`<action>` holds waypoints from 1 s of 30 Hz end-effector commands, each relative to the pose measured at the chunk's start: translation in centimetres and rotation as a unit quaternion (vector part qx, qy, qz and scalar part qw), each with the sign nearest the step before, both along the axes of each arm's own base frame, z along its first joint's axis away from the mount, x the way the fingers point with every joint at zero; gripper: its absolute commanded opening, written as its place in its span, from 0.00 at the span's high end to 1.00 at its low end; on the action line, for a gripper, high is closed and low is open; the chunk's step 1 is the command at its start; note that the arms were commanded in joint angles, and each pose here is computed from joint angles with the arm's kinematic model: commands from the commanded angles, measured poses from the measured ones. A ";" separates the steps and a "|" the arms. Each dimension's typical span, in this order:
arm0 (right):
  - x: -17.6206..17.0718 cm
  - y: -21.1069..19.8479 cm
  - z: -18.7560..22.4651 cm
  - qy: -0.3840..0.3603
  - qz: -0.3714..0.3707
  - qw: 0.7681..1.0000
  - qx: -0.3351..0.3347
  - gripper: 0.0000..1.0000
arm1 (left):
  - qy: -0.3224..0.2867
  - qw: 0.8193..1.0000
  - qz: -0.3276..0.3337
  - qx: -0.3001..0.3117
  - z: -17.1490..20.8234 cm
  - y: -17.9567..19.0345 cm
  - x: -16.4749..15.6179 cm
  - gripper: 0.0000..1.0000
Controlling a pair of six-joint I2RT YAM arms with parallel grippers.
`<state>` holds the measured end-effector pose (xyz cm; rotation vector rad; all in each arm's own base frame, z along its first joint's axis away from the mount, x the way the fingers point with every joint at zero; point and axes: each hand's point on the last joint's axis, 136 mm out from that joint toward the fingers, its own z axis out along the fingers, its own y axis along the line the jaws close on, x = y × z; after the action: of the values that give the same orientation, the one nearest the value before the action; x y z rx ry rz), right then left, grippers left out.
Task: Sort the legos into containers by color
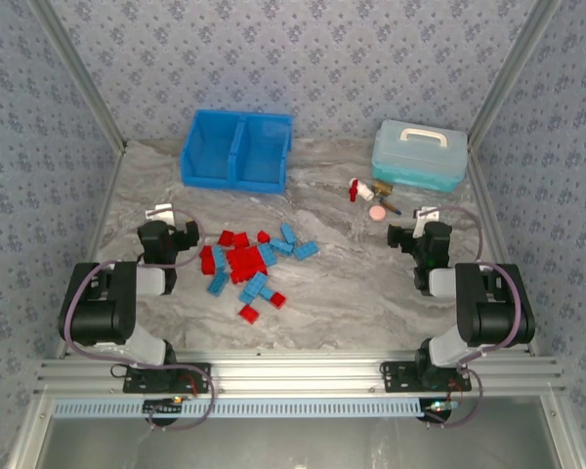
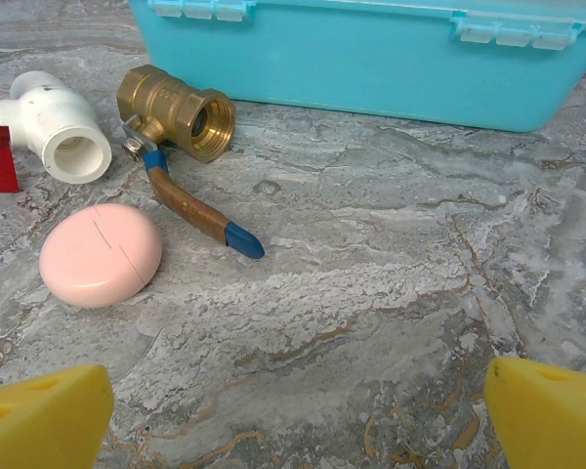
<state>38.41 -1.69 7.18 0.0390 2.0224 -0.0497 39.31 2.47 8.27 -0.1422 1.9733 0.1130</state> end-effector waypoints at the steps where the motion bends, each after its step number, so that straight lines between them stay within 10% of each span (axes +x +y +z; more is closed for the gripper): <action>1: 0.6 -0.2 1.1 -0.018 -0.002 1.000 -0.007 0.00 | -0.011 1.000 -0.008 0.001 0.7 -0.2 0.3 0.01; 9: 0.0 0.1 5.7 -0.008 -0.027 0.999 -0.028 0.00 | -0.010 1.000 -0.009 -0.001 0.6 -0.2 0.3 0.01; 14: -3.5 -0.2 10.8 0.030 -0.122 0.985 0.120 0.00 | -0.012 1.000 -0.004 0.001 0.9 -0.1 0.2 0.01; 23: -8.2 8.1 12.8 0.179 0.015 0.969 0.172 0.00 | 0.002 0.999 0.033 -0.021 7.8 0.0 -1.5 0.01; 30: -10.0 17.2 10.5 0.299 0.140 0.940 0.090 0.00 | 0.101 0.989 0.013 -0.103 11.2 -4.6 -3.6 0.01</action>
<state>30.84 13.30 19.07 -0.0430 2.4675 0.3638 38.55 -0.35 22.97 -0.2595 1.9325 -0.0156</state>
